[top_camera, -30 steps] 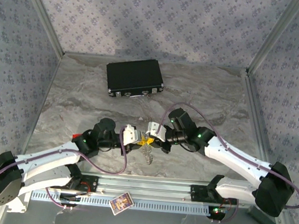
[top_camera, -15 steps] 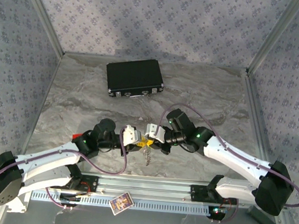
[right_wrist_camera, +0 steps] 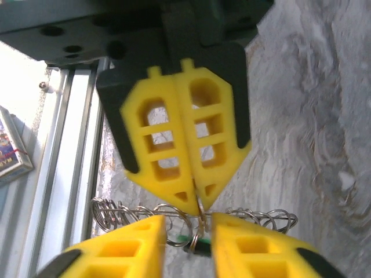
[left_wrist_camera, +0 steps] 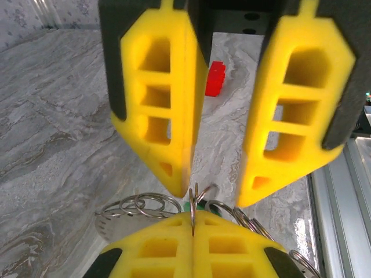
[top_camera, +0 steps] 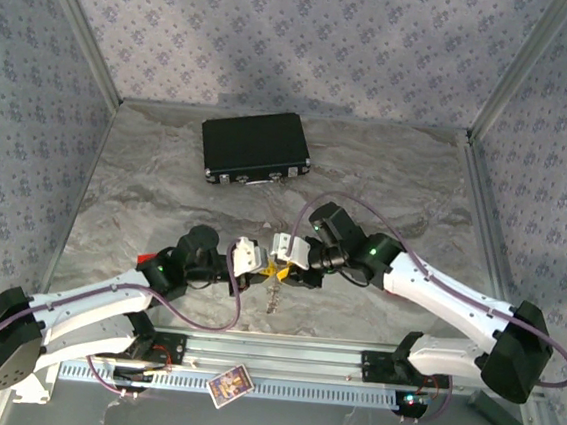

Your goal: Put the keys on the keyring

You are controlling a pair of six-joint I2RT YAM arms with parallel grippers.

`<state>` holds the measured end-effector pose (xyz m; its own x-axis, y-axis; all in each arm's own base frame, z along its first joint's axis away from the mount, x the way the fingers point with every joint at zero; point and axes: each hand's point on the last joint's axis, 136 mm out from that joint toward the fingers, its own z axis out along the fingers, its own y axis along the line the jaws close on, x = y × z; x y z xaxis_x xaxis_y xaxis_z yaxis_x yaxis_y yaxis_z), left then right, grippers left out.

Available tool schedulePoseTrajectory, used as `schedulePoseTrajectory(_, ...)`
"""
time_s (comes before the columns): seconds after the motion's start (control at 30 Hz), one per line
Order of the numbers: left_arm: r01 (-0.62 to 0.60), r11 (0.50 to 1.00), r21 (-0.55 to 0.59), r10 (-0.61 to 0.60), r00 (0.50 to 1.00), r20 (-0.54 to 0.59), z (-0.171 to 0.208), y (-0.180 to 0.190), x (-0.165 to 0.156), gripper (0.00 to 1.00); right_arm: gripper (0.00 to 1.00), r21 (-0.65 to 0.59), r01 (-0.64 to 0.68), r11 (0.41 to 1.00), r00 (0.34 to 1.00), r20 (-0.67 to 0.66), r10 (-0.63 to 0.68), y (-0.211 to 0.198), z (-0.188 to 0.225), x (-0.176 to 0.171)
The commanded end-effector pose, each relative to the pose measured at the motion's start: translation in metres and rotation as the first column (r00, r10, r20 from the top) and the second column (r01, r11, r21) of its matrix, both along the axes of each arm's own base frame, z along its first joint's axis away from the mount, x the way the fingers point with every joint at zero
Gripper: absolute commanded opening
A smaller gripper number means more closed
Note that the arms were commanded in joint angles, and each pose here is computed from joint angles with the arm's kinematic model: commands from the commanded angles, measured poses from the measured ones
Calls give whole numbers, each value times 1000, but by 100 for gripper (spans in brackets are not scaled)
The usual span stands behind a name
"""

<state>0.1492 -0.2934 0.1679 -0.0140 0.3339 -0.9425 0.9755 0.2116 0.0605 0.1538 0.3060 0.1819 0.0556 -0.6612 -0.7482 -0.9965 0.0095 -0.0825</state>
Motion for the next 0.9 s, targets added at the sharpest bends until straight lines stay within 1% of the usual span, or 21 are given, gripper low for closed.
schedulePoseTrajectory(0.0, 7, 996, -90, -3, 999, 39, 19, -2, -1, 0, 31, 91, 17, 996, 1000, -8, -17, -3, 9, 0)
schedulePoseTrajectory(0.17, 22, 991, -130, -16, 999, 47, 21, -1, -6, 0, 30, 166, 36, 985, 999, -38, -30, -5, 10, 3)
schedulePoseTrajectory(0.4, 24, 987, -158, -18, 999, 41, 22, -3, -5, 0, 29, 198, 7, 980, 998, -62, 5, -1, 8, -2)
schedulePoseTrajectory(0.47, 33, 986, -161, -27, 999, 39, 22, -4, -6, 0, 27, 195, 9, 981, 998, -63, 3, 0, 6, -1)
schedulePoseTrajectory(0.63, 44, 986, -162, -37, 998, 44, 24, -6, -7, 0, 18, 204, 7, 979, 998, -59, 5, 3, 6, 1)
schedulePoseTrajectory(0.77, 53, 984, -168, -45, 998, 49, 25, -6, -8, 0, 15, 201, 7, 980, 998, -64, 6, 4, 4, 2)
schedulePoseTrajectory(0.87, 56, 984, -171, -48, 997, 54, 26, -6, -8, 0, 10, 196, 7, 981, 998, -64, 6, 4, 2, 3)
